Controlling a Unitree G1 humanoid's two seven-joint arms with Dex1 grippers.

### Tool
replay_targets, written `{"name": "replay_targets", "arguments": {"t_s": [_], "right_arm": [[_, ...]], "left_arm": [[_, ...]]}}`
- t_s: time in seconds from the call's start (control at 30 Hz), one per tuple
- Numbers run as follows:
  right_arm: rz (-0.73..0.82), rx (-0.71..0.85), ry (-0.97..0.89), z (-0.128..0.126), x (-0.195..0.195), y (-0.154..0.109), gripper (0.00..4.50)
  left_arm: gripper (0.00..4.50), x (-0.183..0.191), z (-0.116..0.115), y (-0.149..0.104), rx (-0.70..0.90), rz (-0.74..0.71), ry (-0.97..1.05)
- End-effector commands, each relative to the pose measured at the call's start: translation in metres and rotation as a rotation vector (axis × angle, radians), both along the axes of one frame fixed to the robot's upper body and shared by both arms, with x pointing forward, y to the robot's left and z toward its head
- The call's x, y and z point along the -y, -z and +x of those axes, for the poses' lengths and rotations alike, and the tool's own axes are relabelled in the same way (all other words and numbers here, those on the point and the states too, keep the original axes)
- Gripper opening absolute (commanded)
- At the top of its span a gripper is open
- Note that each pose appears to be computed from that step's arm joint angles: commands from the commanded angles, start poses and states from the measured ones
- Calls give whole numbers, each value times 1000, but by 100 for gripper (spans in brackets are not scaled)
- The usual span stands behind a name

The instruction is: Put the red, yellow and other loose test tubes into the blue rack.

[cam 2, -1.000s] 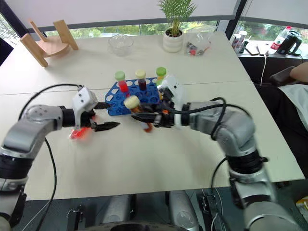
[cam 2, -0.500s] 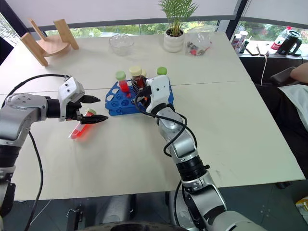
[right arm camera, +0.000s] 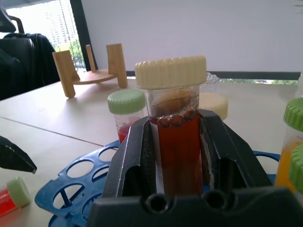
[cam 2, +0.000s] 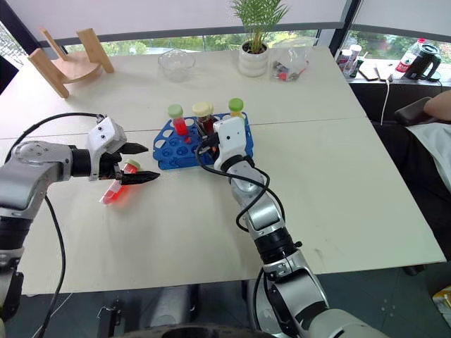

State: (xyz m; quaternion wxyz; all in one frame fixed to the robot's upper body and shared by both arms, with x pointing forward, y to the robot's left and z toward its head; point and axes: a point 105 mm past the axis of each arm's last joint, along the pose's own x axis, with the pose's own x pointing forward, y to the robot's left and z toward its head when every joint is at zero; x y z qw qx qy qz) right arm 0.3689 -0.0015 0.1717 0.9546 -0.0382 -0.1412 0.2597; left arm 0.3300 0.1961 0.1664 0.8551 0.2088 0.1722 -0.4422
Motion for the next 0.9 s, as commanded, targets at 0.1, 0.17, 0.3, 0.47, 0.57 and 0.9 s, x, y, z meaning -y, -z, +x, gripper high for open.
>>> {"name": "replay_targets", "arguments": {"t_s": [0.1,0.17,0.3,0.47,0.57,0.9], "right_arm": [[30,39,-26,-2,-7,-8,86],[30,38,-24,-2,-5,-7,86],[33,52,-48,-7,-8,-10,216],[36,62,-141,-23,-14,-15,447],[6,94,-240,-43,-12,-27,447],[-135,-39,-619,-102,26,-47,447]], "left_arm": [[450,3,-1,-10,46,-7,3],[450,2,-1,-10,47,-8,1],[450,0,-1,-10,48,-6,-4],[450,-6,1,-18,67,-15,-34],[450,-19,4,-27,92,22,-111],[450,-68,-2,-65,-121,193,-317]]}}
